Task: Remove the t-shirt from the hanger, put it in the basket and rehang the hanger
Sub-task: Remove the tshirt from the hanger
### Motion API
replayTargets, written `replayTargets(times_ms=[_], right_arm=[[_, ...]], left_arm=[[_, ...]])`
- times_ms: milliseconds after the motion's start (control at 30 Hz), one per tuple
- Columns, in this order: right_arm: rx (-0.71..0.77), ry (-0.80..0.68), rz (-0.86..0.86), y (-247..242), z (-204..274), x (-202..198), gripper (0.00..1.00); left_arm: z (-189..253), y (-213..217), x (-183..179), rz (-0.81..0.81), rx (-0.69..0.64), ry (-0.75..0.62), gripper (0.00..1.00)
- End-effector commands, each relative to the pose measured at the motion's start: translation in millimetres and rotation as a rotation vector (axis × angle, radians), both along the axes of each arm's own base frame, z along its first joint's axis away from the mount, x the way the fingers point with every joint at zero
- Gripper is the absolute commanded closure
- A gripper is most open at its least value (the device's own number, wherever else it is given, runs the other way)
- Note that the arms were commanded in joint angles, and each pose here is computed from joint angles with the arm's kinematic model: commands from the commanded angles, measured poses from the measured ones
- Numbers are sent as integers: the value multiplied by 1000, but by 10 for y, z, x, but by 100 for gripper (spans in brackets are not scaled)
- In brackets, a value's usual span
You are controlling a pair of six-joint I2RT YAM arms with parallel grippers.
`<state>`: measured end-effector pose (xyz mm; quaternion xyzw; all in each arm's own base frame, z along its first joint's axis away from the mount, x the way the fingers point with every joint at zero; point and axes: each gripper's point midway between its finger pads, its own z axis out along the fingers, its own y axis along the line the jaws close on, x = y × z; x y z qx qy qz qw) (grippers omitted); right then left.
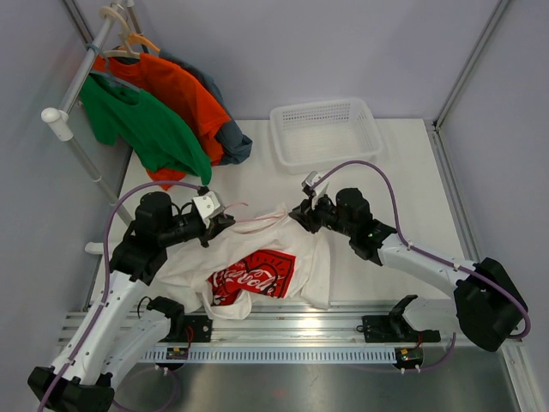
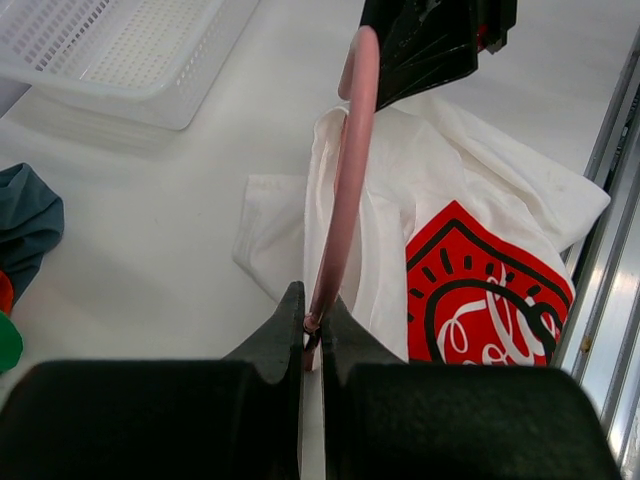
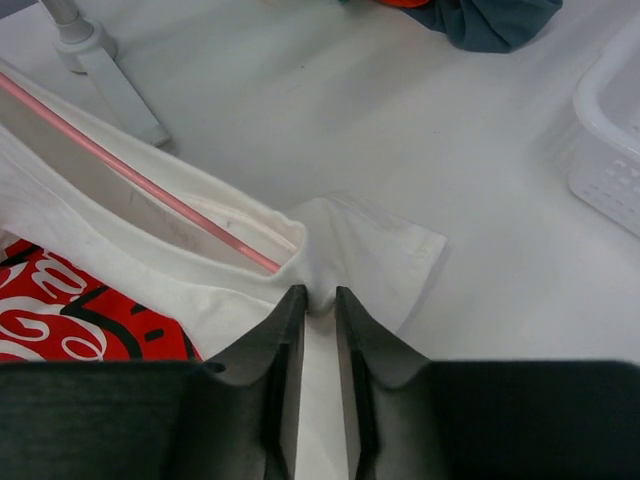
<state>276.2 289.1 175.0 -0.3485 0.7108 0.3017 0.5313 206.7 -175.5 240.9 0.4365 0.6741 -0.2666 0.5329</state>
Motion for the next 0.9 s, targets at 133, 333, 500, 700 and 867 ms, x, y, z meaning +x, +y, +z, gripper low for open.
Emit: replayTargets(times_ms=[133, 333, 500, 700, 867], right_arm=[[22, -23, 65, 124, 189, 16, 100], [26, -21, -133, -69, 216, 282, 100], [112, 21, -340, -544, 243, 588, 100], [144, 87, -381, -727, 157, 700, 100], [132, 139, -328, -579, -15, 749, 100]], left_arm=[[345, 23, 73, 17, -31, -115, 100], [401, 103, 126, 75, -31, -118, 100], [458, 219, 208, 156, -35, -140, 100], [666, 261, 270, 208, -81, -163, 100], [1103, 274, 240, 234, -153, -196, 100]])
